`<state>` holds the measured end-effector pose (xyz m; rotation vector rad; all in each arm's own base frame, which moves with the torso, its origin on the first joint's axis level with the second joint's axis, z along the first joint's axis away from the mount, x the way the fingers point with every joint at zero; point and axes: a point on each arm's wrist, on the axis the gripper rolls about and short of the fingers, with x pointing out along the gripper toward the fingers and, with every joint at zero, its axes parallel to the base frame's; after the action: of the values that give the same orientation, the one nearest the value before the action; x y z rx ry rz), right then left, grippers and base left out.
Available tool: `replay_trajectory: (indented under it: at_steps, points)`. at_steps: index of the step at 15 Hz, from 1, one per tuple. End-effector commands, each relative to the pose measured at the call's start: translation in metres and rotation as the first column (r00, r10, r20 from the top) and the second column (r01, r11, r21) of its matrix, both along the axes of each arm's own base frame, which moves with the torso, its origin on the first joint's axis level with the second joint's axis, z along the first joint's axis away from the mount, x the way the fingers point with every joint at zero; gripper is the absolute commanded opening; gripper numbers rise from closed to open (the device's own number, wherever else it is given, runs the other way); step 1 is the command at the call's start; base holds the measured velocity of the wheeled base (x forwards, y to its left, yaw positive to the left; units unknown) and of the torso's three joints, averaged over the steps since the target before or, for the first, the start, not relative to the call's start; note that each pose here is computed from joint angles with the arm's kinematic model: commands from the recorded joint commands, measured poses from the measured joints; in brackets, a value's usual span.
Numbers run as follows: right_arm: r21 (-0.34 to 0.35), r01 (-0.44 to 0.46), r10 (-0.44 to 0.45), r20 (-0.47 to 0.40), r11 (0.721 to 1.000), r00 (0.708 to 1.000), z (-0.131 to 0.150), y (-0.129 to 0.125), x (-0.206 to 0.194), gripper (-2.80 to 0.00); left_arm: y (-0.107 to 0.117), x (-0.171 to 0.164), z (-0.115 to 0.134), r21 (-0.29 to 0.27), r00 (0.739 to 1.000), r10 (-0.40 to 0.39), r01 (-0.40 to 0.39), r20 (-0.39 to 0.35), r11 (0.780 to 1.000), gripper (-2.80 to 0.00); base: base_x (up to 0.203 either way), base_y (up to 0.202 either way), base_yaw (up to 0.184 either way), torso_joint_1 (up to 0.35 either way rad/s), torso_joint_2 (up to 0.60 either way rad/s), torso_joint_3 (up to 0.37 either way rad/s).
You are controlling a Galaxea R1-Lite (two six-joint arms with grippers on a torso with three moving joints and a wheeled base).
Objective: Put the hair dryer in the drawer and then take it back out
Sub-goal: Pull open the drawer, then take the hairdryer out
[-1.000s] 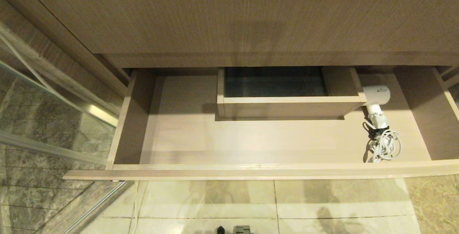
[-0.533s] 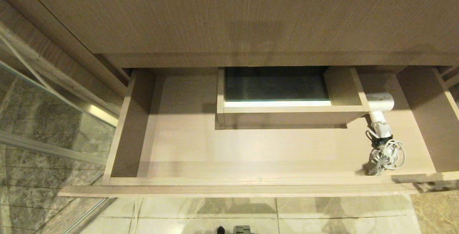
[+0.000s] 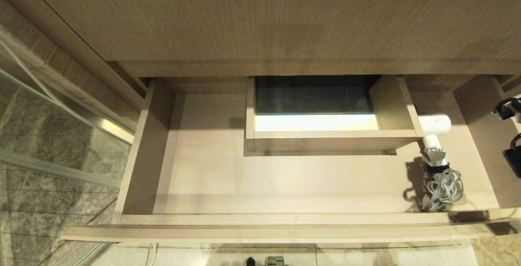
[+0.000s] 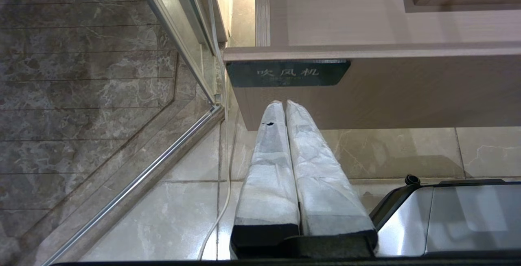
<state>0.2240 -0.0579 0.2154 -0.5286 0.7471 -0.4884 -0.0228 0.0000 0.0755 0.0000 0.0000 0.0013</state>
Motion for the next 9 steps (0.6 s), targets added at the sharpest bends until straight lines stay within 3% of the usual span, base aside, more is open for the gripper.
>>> replay_trajectory:
  at_steps: [1,3,4,9]
  points:
    - [0.015,0.004,-0.003,-0.055,1.0,0.998,-0.014,-0.004,0.018,-2.8,0.0,0.0,0.0,0.0,1.0,0.0,0.0,0.0,1.0,-2.8,0.0,0.0,0.0,0.0,0.0,0.0]
    - [0.028,-0.001,0.003,-0.074,1.0,0.997,-0.018,-0.005,0.028,-2.8,0.0,0.0,0.0,0.0,1.0,0.0,0.0,0.0,1.0,-2.8,0.0,0.0,0.0,0.0,0.0,0.0]
    - [0.03,-0.002,0.005,-0.08,1.0,0.997,-0.02,-0.005,0.03,0.0,0.0,0.0,0.0,0.0,1.0,0.0,0.0,0.0,1.0,-2.8,0.0,0.0,0.0,0.0,0.0,0.0]
    - [0.084,0.008,-0.004,-0.044,0.996,0.999,-0.028,-0.001,0.065,0.0,0.0,0.0,0.0,0.0,1.0,0.0,0.0,0.0,1.0,-2.8,0.0,0.0,0.0,0.0,0.0,0.0]
